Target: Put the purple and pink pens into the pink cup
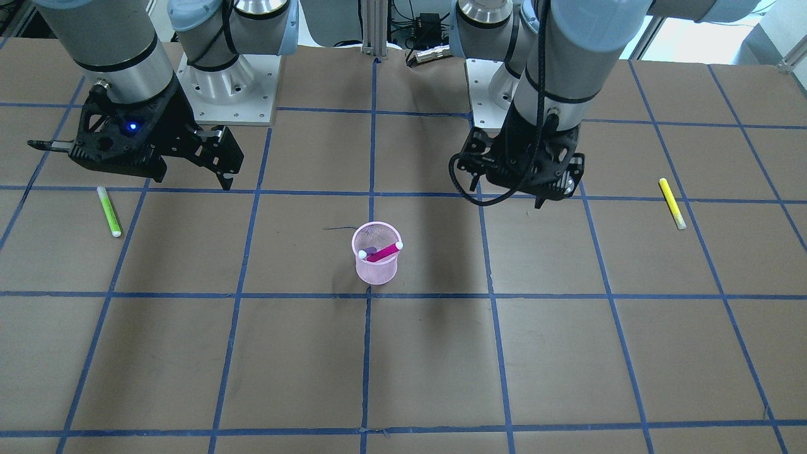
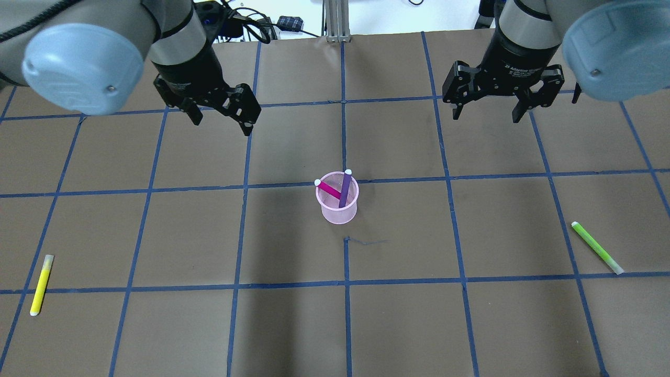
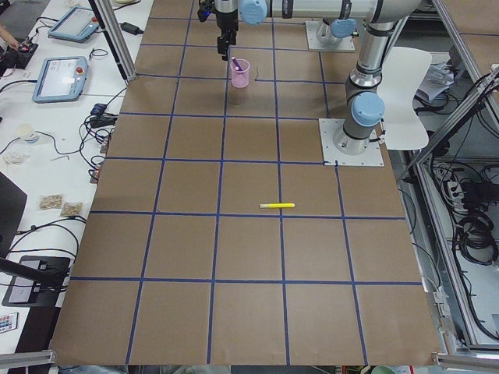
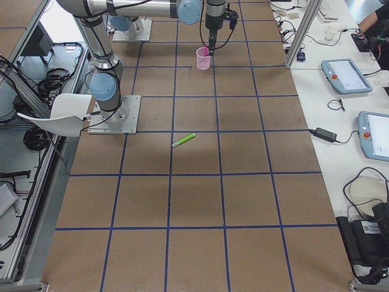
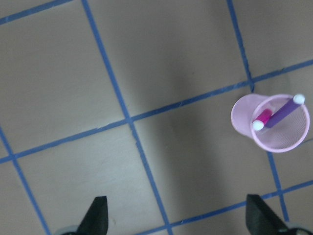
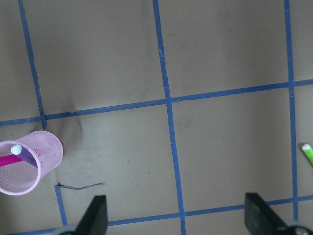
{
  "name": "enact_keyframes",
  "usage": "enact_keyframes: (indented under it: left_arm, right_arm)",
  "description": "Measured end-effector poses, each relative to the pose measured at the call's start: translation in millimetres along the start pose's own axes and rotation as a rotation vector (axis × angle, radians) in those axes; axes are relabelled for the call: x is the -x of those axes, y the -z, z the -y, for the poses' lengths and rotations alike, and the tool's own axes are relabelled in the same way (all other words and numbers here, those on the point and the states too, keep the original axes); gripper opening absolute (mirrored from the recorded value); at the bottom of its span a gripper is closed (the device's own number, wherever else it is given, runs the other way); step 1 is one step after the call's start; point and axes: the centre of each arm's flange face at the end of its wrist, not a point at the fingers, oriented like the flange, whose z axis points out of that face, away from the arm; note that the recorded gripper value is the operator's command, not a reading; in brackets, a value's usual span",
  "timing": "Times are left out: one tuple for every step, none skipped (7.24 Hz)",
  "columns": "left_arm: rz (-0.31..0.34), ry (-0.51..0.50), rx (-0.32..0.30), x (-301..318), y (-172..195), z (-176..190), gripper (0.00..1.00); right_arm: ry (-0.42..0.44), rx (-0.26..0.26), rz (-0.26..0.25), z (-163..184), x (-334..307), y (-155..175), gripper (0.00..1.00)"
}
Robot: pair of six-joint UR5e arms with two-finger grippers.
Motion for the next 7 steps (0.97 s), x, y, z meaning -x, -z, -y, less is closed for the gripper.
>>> enact_keyframes:
  left_arm:
    - [0.025, 0.002, 0.005, 2, 16, -14, 1.0]
    - [0.032, 0.007, -0.001, 4, 25, -24, 1.0]
    - [0.017, 0.015, -0.021, 3, 27, -26, 1.0]
    - [-0.007, 0.024, -0.054, 3, 28, -25, 1.0]
    - [-0.023, 0.041, -0.082, 12, 31, -24, 1.0]
    - [-0.033, 0.076, -0.104, 25, 38, -25, 1.0]
    - [-0.021, 0.116, -0.109, 36, 44, -29, 1.0]
  right_arm:
    - [-0.005, -0.001, 0.002, -1, -1, 2, 1.0]
    - [-0.009, -0.01, 0.007, -5, -1, 7, 1.0]
    - [-0.009, -0.021, 0.013, -11, 0, 13, 1.0]
    - [-0.009, -0.025, 0.02, -14, 1, 17, 1.0]
    - [-0.011, -0.027, 0.028, -15, 0, 19, 1.0]
    - [-0.012, -0.029, 0.035, -15, 0, 20, 1.0]
    - [-0.013, -0.031, 0.038, -15, 0, 21, 1.0]
